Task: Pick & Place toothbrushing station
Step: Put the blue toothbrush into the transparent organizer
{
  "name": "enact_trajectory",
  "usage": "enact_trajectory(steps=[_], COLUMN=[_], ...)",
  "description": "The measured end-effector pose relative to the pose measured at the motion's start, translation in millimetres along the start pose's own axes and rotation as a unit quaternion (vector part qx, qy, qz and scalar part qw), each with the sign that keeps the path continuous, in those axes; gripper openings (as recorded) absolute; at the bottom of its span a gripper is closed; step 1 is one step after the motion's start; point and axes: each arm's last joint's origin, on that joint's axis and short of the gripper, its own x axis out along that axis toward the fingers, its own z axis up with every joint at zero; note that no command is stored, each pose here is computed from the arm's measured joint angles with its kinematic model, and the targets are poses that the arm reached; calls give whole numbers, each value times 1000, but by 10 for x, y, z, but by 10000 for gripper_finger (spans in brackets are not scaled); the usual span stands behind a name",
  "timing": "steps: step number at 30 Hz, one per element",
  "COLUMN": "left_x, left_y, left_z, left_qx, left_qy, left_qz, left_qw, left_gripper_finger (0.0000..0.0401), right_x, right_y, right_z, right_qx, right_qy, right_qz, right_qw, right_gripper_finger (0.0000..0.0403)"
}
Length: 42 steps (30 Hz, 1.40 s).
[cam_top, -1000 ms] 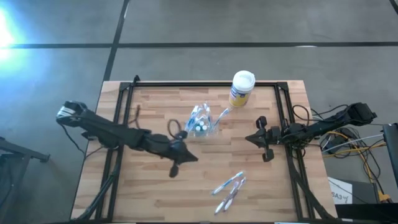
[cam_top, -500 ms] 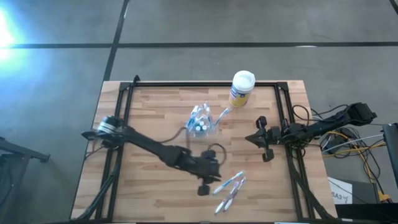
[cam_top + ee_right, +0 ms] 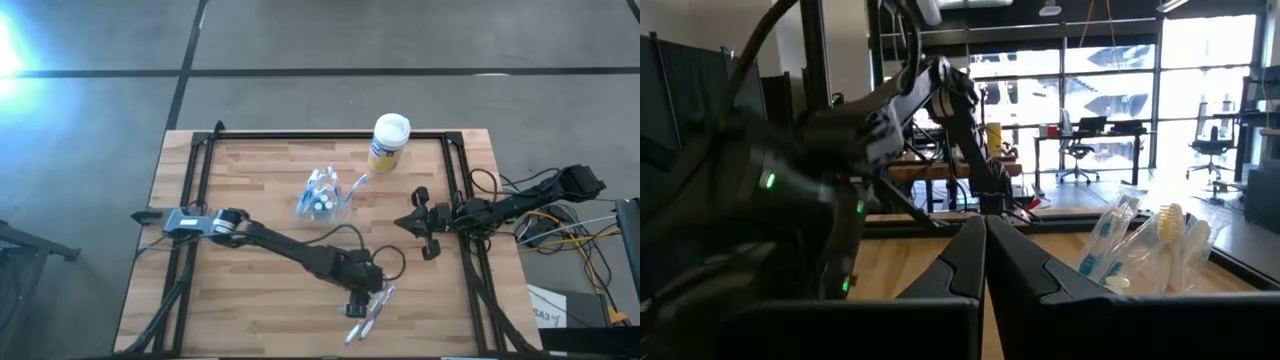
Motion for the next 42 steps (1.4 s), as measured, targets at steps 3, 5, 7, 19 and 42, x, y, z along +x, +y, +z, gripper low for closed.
enact_trajectory(steps=[3,5,7,19,42], left_x=[146,242,300,225,-969], left_y=[42,84,104,156,174], left_z=[-16,-43,-67,-108,151], left_qx=[-4,-7,-6,59,116], left_qy=[18,29,36,67,-17], left_qz=[5,10,12,35,151], left_qw=[1000,1000,999,995,982], left_gripper_finger=[202,202,202,127,2], right_x=[0,0,0,0,0], right_y=[0,0,0,0,1], right_z=[-1,-1,0,1,-1], right_qx=[0,0,0,-2,0], right_qy=[0,0,0,-1,0], right_qz=[0,0,0,0,1], right_qw=[1000,1000,1000,1000,1000], right_gripper_finger=[8,8,8,8,8])
